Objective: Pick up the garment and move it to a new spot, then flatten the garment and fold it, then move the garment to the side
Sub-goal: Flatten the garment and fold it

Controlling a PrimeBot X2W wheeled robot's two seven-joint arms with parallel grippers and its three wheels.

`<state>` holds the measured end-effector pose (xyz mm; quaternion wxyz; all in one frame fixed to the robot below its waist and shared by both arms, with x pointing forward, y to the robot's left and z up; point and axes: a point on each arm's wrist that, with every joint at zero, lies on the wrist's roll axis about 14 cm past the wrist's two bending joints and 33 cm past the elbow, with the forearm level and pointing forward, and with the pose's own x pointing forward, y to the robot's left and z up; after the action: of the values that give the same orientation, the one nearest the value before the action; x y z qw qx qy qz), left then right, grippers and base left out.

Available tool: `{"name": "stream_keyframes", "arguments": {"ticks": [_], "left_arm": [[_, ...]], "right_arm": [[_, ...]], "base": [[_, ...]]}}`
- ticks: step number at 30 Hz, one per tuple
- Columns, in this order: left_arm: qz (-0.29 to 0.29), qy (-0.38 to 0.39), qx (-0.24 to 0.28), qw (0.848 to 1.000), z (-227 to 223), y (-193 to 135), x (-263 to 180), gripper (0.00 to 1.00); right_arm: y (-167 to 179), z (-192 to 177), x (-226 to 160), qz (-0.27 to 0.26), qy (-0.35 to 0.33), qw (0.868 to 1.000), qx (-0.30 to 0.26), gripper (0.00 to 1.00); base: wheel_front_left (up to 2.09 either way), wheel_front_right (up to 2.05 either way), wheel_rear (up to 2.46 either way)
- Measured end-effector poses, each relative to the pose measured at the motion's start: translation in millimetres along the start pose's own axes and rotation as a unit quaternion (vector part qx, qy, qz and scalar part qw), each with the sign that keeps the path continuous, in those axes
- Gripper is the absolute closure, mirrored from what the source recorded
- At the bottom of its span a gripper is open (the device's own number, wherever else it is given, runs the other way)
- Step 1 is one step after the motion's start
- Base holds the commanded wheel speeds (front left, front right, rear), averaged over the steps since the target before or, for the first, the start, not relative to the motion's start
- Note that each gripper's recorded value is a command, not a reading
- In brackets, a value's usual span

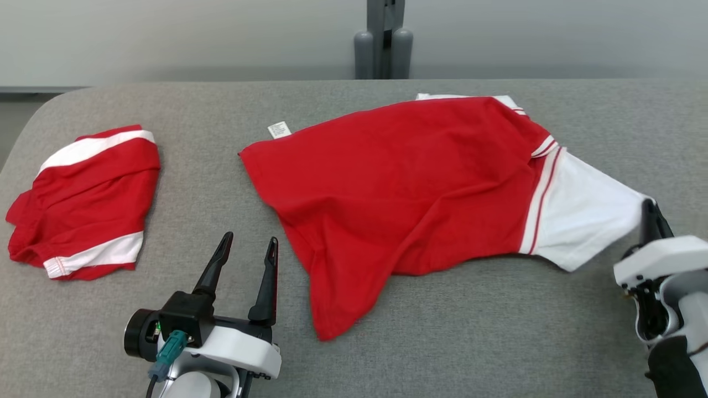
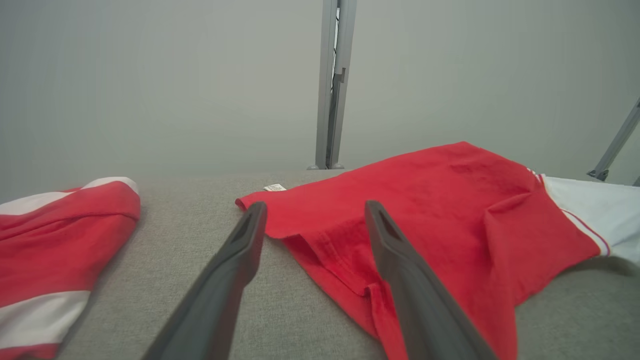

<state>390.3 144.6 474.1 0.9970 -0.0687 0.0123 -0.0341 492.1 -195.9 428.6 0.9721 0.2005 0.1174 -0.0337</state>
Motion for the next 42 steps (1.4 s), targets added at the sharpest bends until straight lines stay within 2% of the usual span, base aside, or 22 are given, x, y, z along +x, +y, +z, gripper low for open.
{"name": "stream_keyframes", "arguments": {"ticks": [8,15,18,22,26,35,42], "left_arm": [[-0.017,-0.002,-0.002,1.0,1.7,-12.9,-2.9,0.0],[-0.034,0.036,-0.002,0.999,-22.3,-20.7,-13.2,0.0],[-0.042,0.075,-0.025,0.996,-45.3,-24.0,-23.9,0.0],[-0.069,0.152,-0.038,0.985,-77.3,-35.7,-39.9,0.0],[-0.089,0.195,-0.06,0.975,-87.1,-46.0,-48.0,0.0],[-0.137,0.262,-0.057,0.954,-98.3,-65.6,-63.9,0.0],[-0.157,0.27,-0.053,0.949,-99.2,-75.6,-63.9,0.0]], "right_arm": [[-38.0,-5.2,-34.9,-0.054,-0.015,0.998,0.023,1.0],[-39.7,-20.4,-49.0,-0.06,0.002,0.998,0.03,1.0],[-36.6,-18.6,-49.5,-0.056,0.0,0.998,0.03,1.0],[-29.4,-18.3,-50.6,-0.048,0.002,0.999,0.026,1.0],[-28.7,-19.1,-54.3,-0.047,0.003,0.999,0.023,1.0],[-26.7,-20.9,-55.1,-0.046,0.009,0.999,0.021,1.0],[-29.2,-23.1,-54.8,-0.049,0.013,0.999,0.021,1.0]], "base": [[0.0,0.0,0.0],[0.0,0.0,0.0],[0.0,0.0,0.0],[0.0,0.0,0.0],[0.0,0.0,0.0],[0.0,0.0,0.0],[0.0,0.0,0.0]]}}
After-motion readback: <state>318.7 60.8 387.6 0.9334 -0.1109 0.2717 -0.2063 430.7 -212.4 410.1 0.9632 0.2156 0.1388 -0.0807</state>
